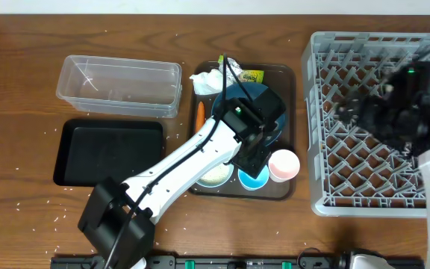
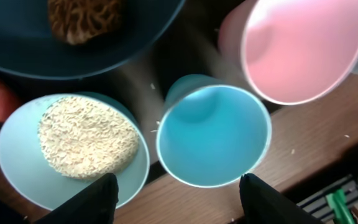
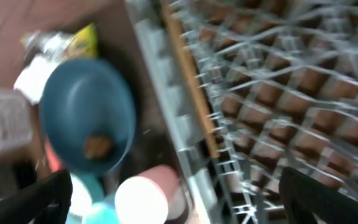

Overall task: Sort waste into correct bins and load items into the dishwasher rack
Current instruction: 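Move the left gripper over the tray and grasp the light-blue cup, then lift the light-blue cup and hand it to the right gripper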

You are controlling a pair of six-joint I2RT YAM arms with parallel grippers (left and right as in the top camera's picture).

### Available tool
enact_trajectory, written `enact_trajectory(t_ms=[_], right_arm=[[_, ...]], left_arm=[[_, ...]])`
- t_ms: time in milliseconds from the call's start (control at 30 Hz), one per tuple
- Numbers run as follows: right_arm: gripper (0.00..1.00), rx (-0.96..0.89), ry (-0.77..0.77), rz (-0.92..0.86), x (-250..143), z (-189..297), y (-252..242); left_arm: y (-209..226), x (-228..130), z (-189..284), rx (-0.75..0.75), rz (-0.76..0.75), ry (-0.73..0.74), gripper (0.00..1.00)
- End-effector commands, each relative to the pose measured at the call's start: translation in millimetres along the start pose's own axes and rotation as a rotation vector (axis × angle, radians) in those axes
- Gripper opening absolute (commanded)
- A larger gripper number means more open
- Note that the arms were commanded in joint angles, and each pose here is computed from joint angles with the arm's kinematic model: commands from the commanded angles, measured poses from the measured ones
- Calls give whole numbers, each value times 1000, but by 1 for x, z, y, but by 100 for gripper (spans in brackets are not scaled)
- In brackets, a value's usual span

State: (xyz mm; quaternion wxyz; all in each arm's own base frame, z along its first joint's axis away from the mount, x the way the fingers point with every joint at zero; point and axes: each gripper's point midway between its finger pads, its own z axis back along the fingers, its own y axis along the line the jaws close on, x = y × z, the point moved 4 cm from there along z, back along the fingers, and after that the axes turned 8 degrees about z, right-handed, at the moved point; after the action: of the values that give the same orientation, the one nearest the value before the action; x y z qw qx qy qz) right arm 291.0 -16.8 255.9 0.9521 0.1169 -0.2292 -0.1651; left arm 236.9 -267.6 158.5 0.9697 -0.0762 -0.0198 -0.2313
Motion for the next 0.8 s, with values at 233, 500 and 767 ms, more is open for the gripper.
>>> enact_trajectory(t_ms=[233,500,767], right_arm=[[99,-27,-48,-65,7,20,-29],[99,-28,-48,-64,7,20,-29],[99,-28,-48,-64,7,20,-29]], left_arm=[[15,-9,-43,37,72,-5,64],[19,-12,-60,40,72,-16,31],[21,-14,-61,43,75,-9,6]])
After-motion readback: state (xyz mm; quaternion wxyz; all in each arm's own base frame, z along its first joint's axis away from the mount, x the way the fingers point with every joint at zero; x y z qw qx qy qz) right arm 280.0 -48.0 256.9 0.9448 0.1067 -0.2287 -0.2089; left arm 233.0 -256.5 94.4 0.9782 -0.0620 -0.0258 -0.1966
